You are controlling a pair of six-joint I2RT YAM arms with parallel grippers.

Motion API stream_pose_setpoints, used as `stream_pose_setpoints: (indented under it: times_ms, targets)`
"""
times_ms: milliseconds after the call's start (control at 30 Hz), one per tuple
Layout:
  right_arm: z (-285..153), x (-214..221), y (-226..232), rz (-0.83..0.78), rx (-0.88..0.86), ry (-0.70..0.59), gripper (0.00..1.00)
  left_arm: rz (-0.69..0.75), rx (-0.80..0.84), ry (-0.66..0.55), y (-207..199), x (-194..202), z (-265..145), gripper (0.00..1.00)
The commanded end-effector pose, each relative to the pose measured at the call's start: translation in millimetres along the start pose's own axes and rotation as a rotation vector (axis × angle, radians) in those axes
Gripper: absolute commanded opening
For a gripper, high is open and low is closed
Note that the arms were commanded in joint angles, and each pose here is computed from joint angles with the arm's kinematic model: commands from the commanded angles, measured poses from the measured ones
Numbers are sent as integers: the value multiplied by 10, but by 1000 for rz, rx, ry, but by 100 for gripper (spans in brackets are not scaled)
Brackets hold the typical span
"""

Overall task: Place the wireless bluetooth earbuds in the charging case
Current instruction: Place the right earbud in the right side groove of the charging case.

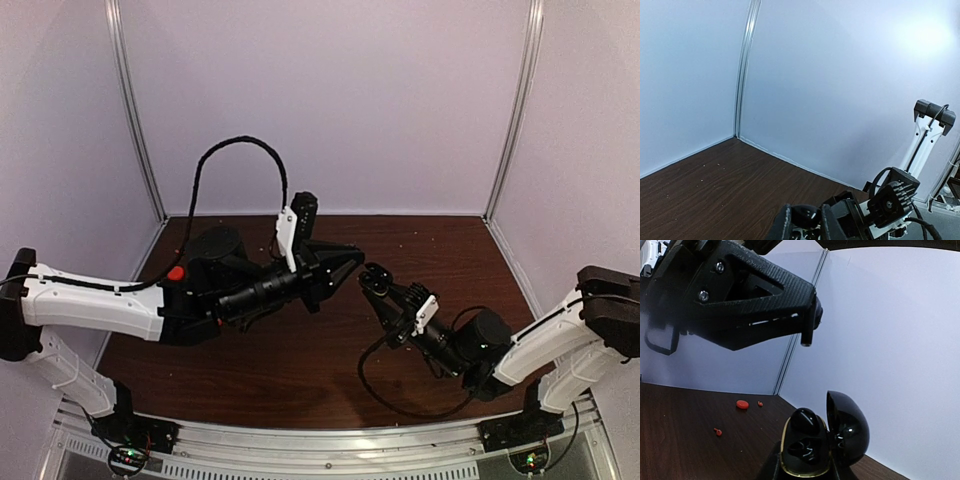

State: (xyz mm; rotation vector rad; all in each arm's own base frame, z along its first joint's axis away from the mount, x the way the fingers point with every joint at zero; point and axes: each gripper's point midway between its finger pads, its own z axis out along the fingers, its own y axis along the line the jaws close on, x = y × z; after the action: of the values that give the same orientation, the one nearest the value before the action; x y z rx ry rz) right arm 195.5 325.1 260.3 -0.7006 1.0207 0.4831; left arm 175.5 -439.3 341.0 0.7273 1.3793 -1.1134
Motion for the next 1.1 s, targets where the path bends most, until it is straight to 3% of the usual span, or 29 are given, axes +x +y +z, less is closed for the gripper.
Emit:
stream_pose_setpoints:
  times_ms: [0, 467, 1067]
  targets:
    - [57, -141, -97, 28, 85, -37, 0, 14, 49, -79, -137, -218, 79, 10]
    - [102, -207, -77, 35, 128, -44, 0, 9, 96, -29, -264, -22, 201, 10]
    - [144, -297, -32, 54, 127, -45, 0, -23, 27, -3, -122, 161, 223, 10]
